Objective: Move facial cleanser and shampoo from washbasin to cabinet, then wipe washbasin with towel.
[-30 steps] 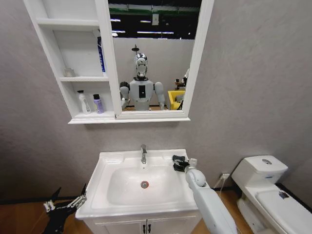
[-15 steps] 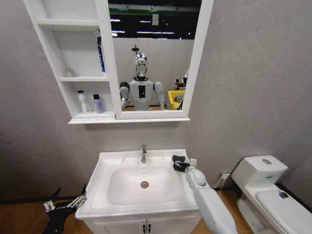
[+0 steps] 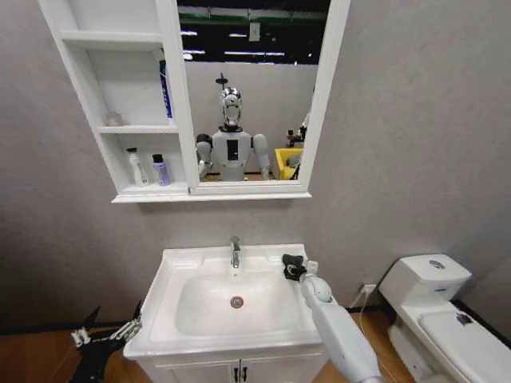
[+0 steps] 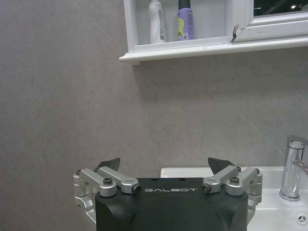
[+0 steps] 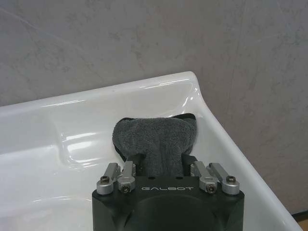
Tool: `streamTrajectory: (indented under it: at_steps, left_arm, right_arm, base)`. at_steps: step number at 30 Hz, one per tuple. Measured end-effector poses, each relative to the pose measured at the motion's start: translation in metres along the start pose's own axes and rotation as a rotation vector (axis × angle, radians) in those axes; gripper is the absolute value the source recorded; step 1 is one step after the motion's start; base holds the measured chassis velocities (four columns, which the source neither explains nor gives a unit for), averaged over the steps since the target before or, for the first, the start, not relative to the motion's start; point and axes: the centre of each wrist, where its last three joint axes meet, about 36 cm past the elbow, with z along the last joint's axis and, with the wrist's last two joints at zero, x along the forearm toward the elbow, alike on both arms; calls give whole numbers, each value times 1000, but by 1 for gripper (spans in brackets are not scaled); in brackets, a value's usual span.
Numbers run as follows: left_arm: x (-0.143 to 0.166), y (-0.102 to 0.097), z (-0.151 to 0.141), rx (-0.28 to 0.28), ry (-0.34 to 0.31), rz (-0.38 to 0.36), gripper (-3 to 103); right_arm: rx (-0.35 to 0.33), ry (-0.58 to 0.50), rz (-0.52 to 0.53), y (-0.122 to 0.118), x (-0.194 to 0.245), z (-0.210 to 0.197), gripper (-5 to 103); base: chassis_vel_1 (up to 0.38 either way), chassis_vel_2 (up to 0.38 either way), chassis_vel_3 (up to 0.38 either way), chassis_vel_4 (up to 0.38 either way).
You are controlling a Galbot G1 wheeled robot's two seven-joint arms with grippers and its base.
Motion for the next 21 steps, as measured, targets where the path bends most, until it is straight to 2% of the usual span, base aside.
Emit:
streamTrajectory:
  at_steps: [3, 5, 6, 7, 9, 10, 15, 16, 18, 19, 21]
  left_arm:
    - [0, 0, 0, 0, 0, 0, 100]
    - [0, 0, 0, 0, 0, 0, 100]
    - [0, 0, 0, 0, 0, 0, 100]
    - [0, 0, 0, 0, 0, 0, 100]
    - [0, 0, 0, 0, 0, 0, 100]
    - [0, 0, 0, 0, 0, 0, 100]
    - [0, 0, 0, 0, 0, 0, 100]
    - [0, 0, 0, 0, 0, 0, 100]
    - [0, 0, 0, 0, 0, -1, 100]
    - [0, 0, 0, 0, 0, 0, 100]
    - [0, 0, 0, 0, 0, 0, 100]
  right_arm:
    - [-5, 3, -1, -2, -1, 2, 30]
    - [-6, 3, -1, -2, -1, 2, 30]
    - [-7, 1, -3, -2, -1, 2, 25]
    - [-7, 1, -3, -2, -1, 2, 25]
    - [-3, -25, -31, 6, 12, 0, 15]
    - [13, -56, -62, 15, 28, -1, 6]
    - [42, -80, -106, 30, 53, 8, 3]
    - [56, -76, -127, 41, 69, 21, 3]
    - [63, -64, -139, 48, 78, 30, 3]
    - [71, -21, -162, 60, 88, 47, 3]
    - [75, 7, -167, 64, 90, 56, 3]
  base:
    - [0, 0, 0, 0]
    - [0, 0, 0, 0]
    - [0, 0, 0, 0]
    - [0, 0, 0, 0]
    - [0, 0, 0, 0]
    - [0, 0, 0, 0]
    - [0, 0, 0, 0]
    - [0, 0, 0, 0]
    - [0, 0, 0, 0]
    - [0, 0, 0, 0]
    - [0, 0, 0, 0]
